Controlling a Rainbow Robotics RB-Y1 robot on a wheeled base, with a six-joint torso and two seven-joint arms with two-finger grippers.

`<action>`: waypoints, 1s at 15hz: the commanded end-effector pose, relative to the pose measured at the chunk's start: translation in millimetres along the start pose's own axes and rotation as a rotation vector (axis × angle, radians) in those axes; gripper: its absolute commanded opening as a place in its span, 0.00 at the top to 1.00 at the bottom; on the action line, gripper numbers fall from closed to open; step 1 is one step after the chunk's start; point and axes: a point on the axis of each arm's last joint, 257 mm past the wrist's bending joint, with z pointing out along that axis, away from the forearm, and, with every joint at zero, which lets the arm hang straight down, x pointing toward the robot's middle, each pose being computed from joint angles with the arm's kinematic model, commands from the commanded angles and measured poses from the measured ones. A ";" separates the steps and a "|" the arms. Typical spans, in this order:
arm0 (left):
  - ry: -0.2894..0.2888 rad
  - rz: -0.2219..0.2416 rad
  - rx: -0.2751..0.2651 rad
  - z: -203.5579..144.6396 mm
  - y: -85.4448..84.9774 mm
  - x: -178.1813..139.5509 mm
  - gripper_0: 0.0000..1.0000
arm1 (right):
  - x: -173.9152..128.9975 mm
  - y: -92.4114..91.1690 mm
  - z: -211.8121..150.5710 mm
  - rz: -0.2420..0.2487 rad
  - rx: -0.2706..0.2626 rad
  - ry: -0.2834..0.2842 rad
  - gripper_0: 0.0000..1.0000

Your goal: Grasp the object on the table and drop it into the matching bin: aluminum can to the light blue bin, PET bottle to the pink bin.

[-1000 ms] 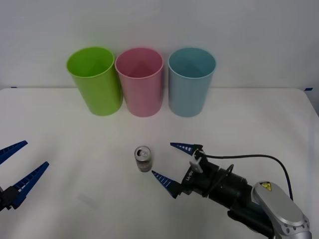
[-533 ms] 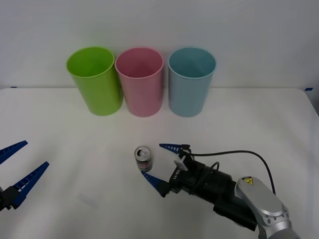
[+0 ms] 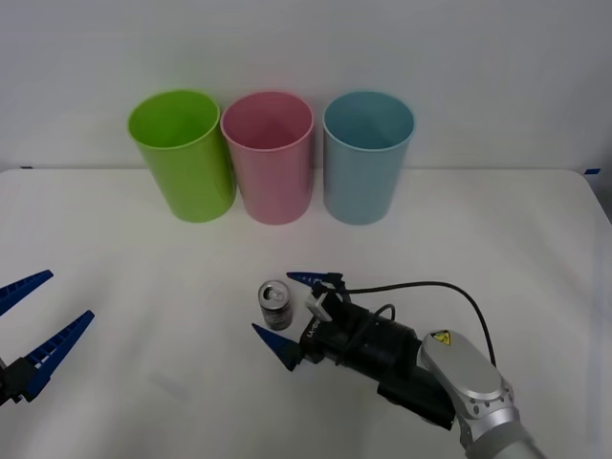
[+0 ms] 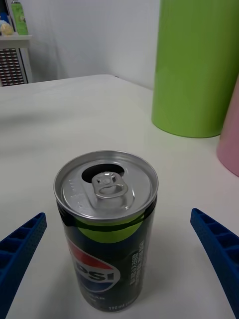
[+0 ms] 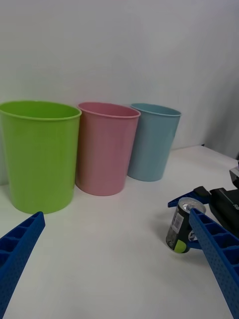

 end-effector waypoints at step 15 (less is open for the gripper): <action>0.000 0.000 0.000 0.0 0.0 0.0 0.00 | 2.2 2.8 4.9 -0.015 0.012 0.012 1.00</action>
